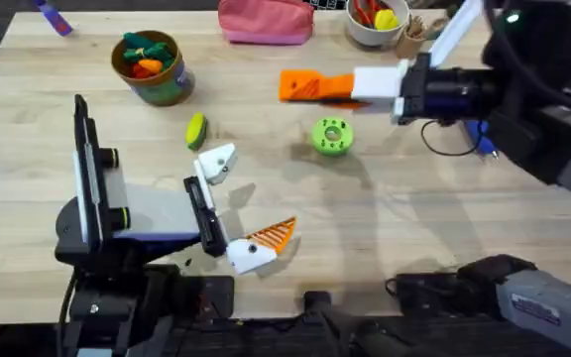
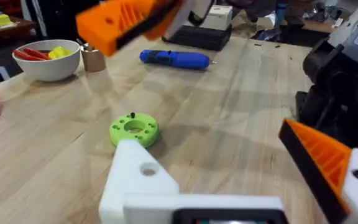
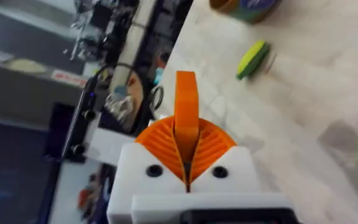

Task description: Pick up the gripper from the table and insert it into the empty holder that is missing its gripper. Then pick up a screw, insert it into the mounting hole, and use the screwdriver to tighten it. Finally, clean up the table by picking up the vegetable and placing it into the bucket.

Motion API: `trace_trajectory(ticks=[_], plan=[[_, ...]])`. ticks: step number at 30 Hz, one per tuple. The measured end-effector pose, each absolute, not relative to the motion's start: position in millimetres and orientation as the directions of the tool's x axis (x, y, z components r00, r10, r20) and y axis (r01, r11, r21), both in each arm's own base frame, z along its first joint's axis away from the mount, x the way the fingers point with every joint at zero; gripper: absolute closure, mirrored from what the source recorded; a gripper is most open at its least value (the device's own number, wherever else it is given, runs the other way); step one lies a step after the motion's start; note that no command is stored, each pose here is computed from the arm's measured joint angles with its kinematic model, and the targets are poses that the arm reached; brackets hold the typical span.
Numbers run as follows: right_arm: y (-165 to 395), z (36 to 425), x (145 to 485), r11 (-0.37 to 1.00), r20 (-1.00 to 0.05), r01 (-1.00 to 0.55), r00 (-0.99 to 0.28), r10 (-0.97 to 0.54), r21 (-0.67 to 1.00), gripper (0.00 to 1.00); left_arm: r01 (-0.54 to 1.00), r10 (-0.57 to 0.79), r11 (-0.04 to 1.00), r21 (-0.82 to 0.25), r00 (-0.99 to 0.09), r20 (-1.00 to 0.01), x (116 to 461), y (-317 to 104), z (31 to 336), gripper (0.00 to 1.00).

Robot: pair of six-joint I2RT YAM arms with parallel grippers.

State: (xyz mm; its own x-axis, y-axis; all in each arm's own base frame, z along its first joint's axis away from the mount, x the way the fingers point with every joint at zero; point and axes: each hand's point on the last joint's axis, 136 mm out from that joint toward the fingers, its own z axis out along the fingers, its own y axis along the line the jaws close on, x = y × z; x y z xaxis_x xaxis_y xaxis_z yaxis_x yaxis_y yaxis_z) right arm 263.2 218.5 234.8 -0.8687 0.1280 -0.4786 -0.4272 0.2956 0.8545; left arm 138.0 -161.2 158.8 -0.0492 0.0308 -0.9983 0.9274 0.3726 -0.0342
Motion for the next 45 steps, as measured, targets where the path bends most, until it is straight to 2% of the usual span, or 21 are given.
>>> trace_trajectory(ticks=[5, 9, 14, 21, 32, 45], plan=[[230.2, 225.0, 252.4, 0.161, -0.416, -0.409, -0.909, 0.013, 0.898, 0.992, 0.927, 0.031, 0.373, -0.035, -0.050, -0.998, 138.0, -161.2, 158.7, 0.015], [235.2, 208.6, 245.3, 0.077, -0.332, -0.338, -0.940, -0.083, 0.938, 0.992, 0.927, 0.031, 0.373, -0.034, -0.049, -0.998, 138.0, -161.2, 158.8, 0.015], [237.4, 186.6, 239.1, 0.015, -0.227, -0.233, -0.959, -0.173, 0.972, 0.992, 0.927, 0.031, 0.372, -0.034, -0.049, -0.998, 138.0, -161.2, 158.8, 0.015], [249.3, 169.8, 223.9, -0.020, -0.148, -0.148, -0.951, -0.270, 0.989, 0.992, 0.927, 0.031, 0.373, -0.035, -0.050, -0.998, 138.1, -161.2, 158.7, 0.014], [263.9, 164.3, 207.7, -0.027, -0.131, -0.129, -0.933, -0.336, 0.991, 0.992, 0.927, 0.031, 0.373, -0.034, -0.050, -0.998, 138.1, -161.2, 158.7, 0.015], [277.3, 170.1, 202.4, -0.042, -0.185, -0.182, -0.912, -0.367, 0.982, 0.992, 0.927, 0.031, 0.373, -0.034, -0.049, -0.998, 138.1, -161.2, 158.8, 0.014]])
